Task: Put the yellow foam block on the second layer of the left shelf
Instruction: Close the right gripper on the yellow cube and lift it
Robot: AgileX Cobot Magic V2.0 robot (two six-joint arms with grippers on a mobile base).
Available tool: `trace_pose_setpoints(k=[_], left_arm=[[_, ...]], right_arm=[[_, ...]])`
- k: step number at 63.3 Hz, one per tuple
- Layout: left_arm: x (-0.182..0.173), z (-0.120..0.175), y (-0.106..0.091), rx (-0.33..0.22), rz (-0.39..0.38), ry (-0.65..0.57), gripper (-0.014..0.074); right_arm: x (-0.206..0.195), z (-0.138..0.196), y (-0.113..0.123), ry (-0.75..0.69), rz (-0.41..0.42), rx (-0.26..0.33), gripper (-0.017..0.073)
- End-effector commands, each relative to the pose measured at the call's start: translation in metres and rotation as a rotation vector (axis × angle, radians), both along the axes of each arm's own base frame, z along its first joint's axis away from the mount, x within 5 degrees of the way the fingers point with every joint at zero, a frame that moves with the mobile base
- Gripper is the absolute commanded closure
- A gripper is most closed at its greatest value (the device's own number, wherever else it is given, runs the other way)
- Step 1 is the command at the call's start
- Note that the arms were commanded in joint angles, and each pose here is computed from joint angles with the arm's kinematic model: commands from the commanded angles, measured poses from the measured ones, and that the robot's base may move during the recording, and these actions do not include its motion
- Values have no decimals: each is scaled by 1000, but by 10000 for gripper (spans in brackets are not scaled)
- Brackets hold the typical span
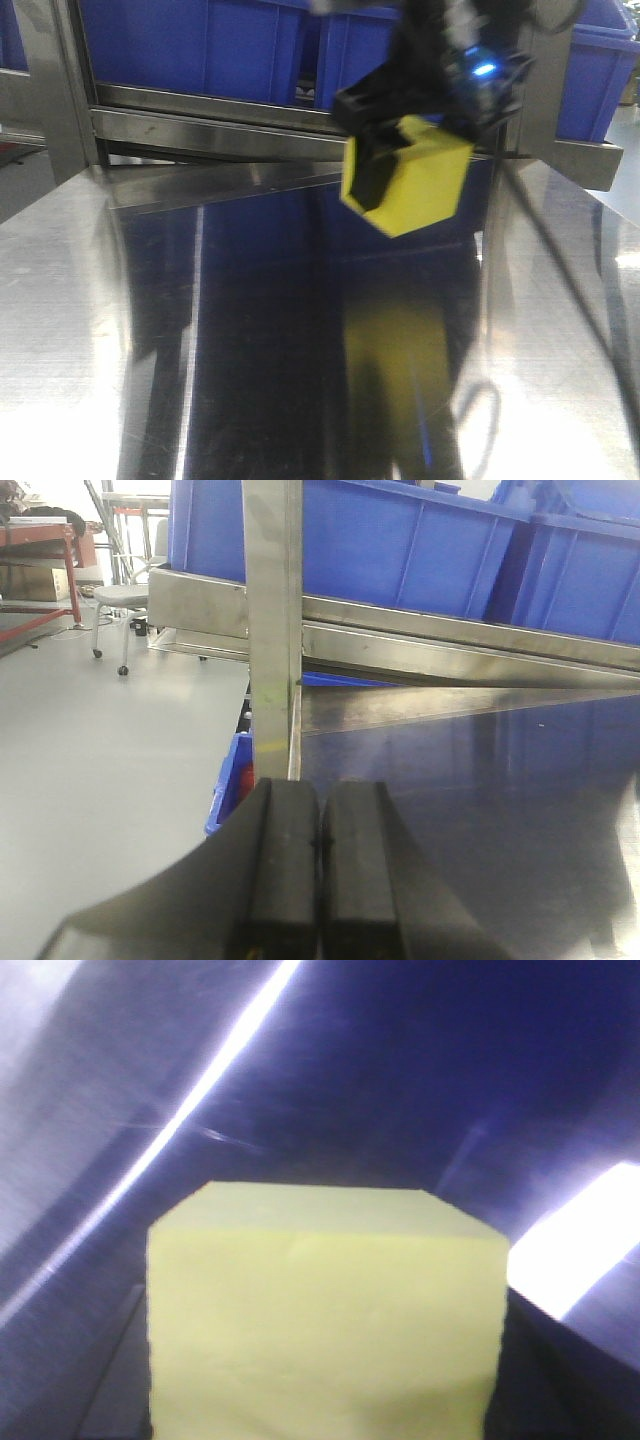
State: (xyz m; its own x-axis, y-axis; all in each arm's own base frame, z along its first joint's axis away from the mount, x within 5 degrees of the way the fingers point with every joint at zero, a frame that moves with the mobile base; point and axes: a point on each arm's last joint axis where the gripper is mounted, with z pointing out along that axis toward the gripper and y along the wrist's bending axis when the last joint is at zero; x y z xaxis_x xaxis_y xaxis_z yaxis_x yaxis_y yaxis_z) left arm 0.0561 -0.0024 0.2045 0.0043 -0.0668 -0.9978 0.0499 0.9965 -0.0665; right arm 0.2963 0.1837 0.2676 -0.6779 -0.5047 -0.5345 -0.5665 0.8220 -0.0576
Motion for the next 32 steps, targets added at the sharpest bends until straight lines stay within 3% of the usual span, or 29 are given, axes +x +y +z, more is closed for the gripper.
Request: trace_pose_setpoints(k=[1, 17, 32], left_arm=[[0, -1, -1, -15, -15, -72, 457], [0, -1, -1, -15, -15, -72, 457], [0, -1, -1, -15, -15, -72, 457]], right_arm=[[-10, 36, -26, -171, -36, 83, 272], [-55, 42, -105, -257, -220, 105, 272], [-113, 38, -153, -360, -363, 122, 272]])
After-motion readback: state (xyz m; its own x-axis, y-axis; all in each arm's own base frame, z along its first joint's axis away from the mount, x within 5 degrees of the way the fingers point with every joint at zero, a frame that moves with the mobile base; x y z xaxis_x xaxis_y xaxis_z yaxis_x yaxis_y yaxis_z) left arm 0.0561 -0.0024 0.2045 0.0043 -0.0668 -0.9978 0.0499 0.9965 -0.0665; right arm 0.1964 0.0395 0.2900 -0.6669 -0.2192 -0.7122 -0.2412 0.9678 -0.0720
